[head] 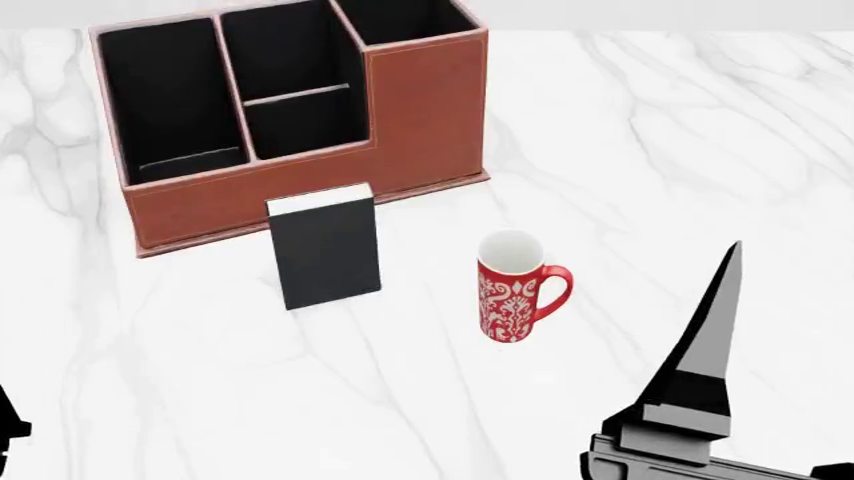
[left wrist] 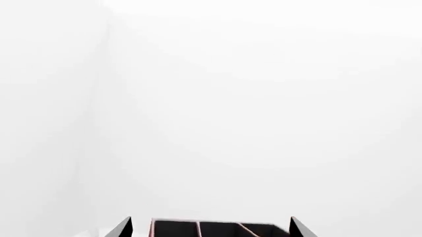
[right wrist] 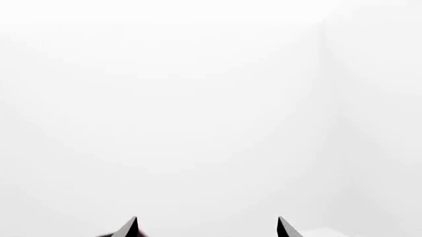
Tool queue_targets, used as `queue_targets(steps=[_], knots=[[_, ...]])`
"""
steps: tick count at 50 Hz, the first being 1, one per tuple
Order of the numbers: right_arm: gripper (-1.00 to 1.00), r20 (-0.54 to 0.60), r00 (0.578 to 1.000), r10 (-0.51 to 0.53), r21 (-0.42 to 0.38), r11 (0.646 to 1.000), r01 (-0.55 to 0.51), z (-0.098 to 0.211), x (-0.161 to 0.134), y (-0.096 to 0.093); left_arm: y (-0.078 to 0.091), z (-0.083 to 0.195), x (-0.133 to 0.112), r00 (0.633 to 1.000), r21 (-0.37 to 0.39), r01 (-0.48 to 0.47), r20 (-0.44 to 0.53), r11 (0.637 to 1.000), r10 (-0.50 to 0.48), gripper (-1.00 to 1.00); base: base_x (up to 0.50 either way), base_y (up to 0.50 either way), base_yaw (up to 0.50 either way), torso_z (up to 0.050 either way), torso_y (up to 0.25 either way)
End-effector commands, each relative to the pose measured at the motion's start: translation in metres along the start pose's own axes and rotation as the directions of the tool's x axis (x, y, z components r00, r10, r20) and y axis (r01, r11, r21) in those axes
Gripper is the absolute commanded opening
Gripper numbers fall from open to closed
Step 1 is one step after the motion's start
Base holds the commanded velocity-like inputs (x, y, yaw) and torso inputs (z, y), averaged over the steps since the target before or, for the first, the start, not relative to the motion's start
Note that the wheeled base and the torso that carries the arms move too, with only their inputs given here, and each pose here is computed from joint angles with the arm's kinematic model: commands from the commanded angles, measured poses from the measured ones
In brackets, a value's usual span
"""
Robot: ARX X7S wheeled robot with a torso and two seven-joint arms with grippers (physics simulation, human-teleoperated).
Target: Pick up the book and place it in the front compartment of the caddy.
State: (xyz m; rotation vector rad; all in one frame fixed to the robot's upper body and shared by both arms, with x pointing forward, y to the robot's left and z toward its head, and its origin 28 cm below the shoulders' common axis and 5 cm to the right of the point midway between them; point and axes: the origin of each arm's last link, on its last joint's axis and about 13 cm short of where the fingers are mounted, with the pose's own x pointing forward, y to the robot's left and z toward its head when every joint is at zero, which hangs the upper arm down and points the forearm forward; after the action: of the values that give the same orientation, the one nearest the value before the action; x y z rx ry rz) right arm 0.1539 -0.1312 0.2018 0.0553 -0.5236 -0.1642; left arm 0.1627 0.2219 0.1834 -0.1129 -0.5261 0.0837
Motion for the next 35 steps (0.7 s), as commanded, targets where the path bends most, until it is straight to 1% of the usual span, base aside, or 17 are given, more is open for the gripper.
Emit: queue_targets(steps=[1,5,35], knots=[[1.00,-0.016,1.000,-0.002,-0.002,1.000,0.002,0.0025,-0.0011,-0.0002,-0.0008,0.0070,-0.0018,1.000,-0.006,0.003,0.014,1.000,-0.003,1.00,0.00,0.00,0.00,0.000,0.000],[1.00,-0.013,1.000,0.000,0.007,1.000,0.000,0.0016,-0.0018,-0.0008,-0.0011,0.0069,-0.0021,1.000,-0.005,0.005,0.011,1.000,-0.005,1.00,0.12,0.00,0.00,0.000,0.000],[1.00,-0.024,1.000,0.006,0.013,1.000,-0.006,0.0029,-0.0017,0.0001,-0.0032,0.0088,-0.0038,1.000,-0.001,0.020,0.004,1.000,-0.020,1.00,0.50,0.00,0.00,0.000,0.001]])
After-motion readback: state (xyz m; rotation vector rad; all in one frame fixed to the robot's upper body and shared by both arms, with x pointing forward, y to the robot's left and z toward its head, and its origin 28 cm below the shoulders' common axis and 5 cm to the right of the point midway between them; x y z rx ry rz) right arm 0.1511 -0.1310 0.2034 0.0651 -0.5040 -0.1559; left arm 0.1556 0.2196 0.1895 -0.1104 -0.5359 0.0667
